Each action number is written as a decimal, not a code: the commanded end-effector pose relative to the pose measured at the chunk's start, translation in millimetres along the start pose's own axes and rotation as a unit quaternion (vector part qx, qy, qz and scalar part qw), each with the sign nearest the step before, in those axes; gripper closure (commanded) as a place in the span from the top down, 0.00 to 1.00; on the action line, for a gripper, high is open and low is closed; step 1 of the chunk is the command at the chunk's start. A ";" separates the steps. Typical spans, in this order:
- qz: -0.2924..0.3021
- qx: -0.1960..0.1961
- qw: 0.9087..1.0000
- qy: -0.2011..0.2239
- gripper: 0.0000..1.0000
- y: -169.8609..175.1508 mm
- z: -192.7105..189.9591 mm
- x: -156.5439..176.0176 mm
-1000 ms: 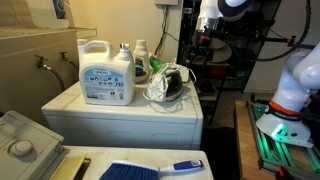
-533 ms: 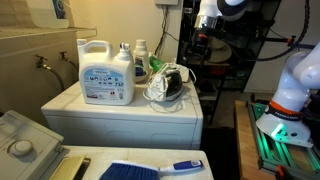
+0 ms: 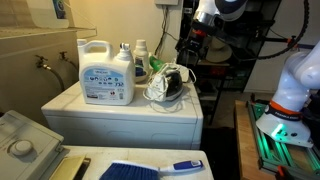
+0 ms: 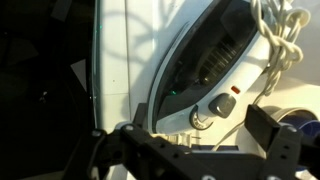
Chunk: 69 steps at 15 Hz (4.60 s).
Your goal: Place the iron upright
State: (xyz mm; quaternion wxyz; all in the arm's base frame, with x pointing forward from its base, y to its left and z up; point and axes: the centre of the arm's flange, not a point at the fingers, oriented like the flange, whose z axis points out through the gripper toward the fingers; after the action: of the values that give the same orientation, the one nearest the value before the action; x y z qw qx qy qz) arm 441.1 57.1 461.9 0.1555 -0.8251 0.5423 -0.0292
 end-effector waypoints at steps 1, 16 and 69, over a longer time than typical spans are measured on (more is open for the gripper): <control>0.045 0.005 0.999 -0.009 1.00 -13.0 12.1 8.0; 0.079 -0.034 0.994 -0.065 1.00 -49.7 71.8 38.5; -0.099 -0.188 0.952 0.220 0.01 -110.3 102.8 -44.2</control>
State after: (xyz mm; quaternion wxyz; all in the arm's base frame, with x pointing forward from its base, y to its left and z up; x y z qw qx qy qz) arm 549.1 147.0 388.6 -0.0780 -0.8671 0.4865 -0.0730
